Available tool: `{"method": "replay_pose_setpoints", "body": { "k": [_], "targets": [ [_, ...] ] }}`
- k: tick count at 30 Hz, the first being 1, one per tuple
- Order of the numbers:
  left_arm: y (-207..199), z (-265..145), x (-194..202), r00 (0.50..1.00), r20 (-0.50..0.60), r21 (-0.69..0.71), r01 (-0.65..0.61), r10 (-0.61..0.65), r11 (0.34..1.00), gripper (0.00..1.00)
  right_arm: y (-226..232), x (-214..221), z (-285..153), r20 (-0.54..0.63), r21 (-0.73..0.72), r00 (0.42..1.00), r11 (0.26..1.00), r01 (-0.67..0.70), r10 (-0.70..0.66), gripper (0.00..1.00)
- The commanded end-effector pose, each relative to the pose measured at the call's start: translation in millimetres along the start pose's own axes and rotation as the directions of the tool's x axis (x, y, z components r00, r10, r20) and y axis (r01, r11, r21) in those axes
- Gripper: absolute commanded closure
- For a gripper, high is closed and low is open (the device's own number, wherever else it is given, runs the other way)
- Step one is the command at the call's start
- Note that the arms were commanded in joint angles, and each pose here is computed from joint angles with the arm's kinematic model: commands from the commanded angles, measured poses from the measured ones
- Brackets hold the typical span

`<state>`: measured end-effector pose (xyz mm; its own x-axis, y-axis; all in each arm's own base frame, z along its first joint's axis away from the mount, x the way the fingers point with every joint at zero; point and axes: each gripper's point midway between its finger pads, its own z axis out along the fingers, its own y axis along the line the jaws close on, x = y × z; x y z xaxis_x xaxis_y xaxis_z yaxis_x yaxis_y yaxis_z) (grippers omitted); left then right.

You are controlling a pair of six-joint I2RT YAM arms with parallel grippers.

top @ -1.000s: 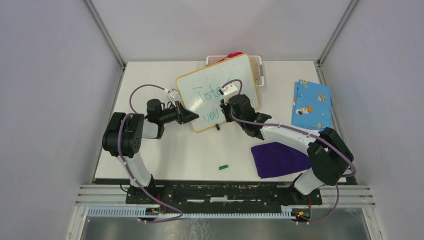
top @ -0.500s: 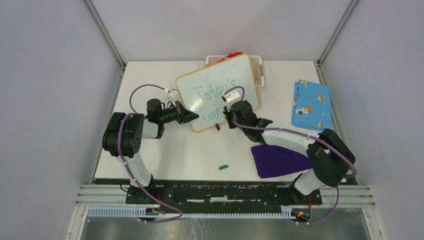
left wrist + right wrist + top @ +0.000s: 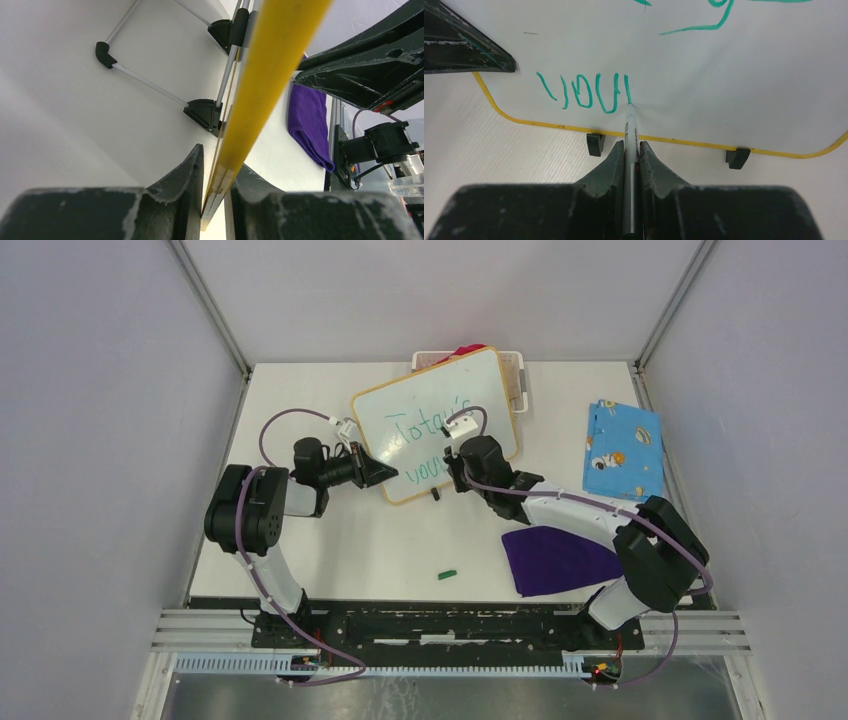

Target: Write a sentence on the whiteboard

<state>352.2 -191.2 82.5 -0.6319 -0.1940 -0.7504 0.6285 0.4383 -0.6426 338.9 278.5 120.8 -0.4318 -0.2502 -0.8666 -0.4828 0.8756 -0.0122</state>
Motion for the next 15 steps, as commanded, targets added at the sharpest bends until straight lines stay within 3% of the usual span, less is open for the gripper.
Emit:
{"method": "replay_pose_setpoints", "body": {
  "k": [1,15],
  "targets": [
    [17.4,5.0,6.3,1.0,-0.009,-0.076,-0.012,0.011,0.997,0.75,-2.7,-36.4,3.6,0.087,0.015,0.996,1.0,-0.017,0.016,1.0],
    [17.7,4.9,6.0,1.0,-0.01,-0.076,-0.011,0.011,0.997,0.75,-16.4,-47.0,3.8,0.104,0.045,0.994,0.999,-0.03,0.025,1.0]
  ]
}}
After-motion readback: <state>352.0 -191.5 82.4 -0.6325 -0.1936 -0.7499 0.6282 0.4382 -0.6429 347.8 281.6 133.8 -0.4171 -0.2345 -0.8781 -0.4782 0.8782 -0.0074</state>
